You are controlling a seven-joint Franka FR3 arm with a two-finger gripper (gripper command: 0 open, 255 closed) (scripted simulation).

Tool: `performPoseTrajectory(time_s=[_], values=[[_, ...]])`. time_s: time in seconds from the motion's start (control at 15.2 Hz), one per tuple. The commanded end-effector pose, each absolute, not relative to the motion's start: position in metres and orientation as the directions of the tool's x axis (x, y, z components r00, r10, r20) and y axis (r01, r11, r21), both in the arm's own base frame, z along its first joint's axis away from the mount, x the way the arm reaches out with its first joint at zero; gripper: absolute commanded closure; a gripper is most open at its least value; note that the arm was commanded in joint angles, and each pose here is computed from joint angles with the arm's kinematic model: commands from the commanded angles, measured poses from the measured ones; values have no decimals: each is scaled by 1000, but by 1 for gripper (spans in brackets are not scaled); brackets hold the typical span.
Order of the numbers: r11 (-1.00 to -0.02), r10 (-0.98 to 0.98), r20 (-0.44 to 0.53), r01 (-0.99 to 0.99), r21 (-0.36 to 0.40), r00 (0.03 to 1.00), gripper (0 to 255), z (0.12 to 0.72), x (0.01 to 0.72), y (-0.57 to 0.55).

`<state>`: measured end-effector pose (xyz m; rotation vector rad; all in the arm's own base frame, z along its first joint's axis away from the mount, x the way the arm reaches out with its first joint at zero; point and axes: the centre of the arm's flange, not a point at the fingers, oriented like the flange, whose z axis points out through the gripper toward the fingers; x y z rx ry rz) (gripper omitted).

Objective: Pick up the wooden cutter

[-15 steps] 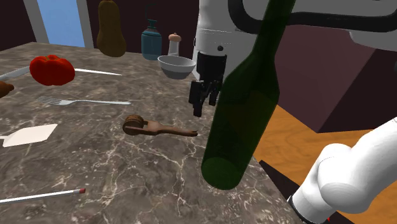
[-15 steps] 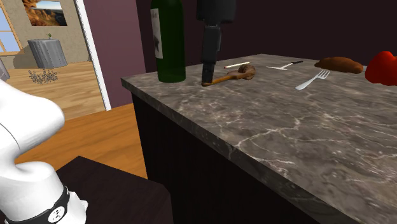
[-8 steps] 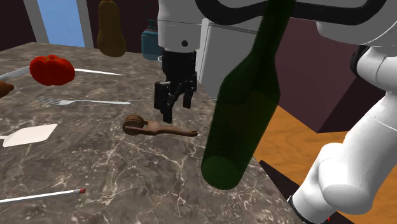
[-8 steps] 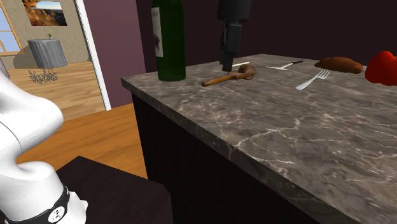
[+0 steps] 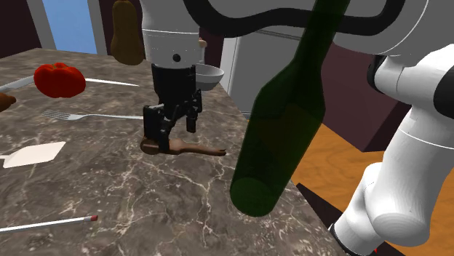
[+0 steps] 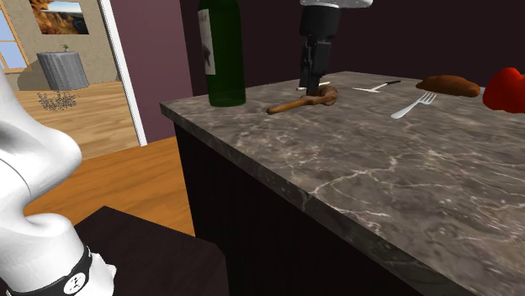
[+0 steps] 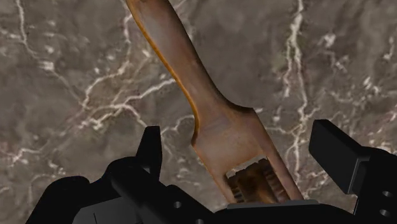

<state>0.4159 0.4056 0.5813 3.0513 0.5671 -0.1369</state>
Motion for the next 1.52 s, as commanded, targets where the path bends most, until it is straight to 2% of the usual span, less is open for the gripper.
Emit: performPoseTrajectory(time_s=[0.0, 0.26, 0.33, 0.92, 1.45], values=[[-933, 357, -93, 360, 18, 929, 0, 571, 416, 406], [-933, 357, -93, 360, 18, 929, 0, 557, 416, 406], [-933, 357, -93, 360, 18, 929, 255, 557, 416, 406], [-933, 357, -93, 360, 18, 929, 255, 557, 416, 406], [-933, 357, -93, 360, 18, 929, 255, 599, 416, 406]])
